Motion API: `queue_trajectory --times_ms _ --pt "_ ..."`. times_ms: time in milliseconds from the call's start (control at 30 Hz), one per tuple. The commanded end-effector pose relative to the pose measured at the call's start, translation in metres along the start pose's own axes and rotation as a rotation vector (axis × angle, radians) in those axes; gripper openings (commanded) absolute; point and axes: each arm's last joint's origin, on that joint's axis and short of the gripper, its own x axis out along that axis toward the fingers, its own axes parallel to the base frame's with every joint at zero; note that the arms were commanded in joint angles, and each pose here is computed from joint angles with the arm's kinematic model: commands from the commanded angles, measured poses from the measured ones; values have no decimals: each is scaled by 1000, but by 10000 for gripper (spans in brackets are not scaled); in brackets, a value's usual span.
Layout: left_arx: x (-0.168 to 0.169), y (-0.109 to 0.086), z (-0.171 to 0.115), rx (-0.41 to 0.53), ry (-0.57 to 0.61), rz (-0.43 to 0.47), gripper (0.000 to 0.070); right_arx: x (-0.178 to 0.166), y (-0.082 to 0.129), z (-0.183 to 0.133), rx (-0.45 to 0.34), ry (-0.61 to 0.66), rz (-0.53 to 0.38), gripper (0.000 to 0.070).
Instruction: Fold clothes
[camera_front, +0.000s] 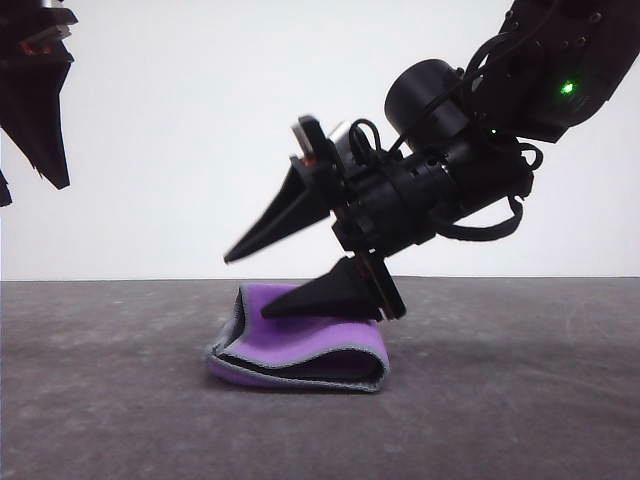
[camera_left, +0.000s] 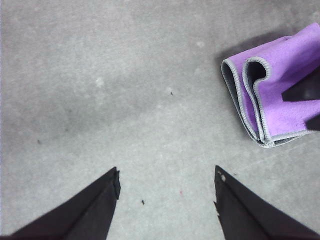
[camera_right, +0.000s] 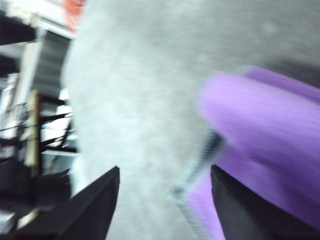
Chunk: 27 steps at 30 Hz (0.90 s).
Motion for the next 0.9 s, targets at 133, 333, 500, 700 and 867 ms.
queue_trajectory --times_ms 133,333,500,700,867 --pt "-1 -1 3 6 -14 -3 364 -6 17 27 -113 6 78 384" --pt "-1 0 4 35 -19 -2 364 -49 29 45 -222 -25 -278 384" --pt "-1 0 6 49 -37 0 364 -110 50 42 -274 -51 -659 384" --pt "-2 3 9 48 -72 6 364 -179 79 21 -217 -97 -874 384" --pt "-2 3 10 49 -88 8 364 -204 79 -1 -152 -103 -911 384"
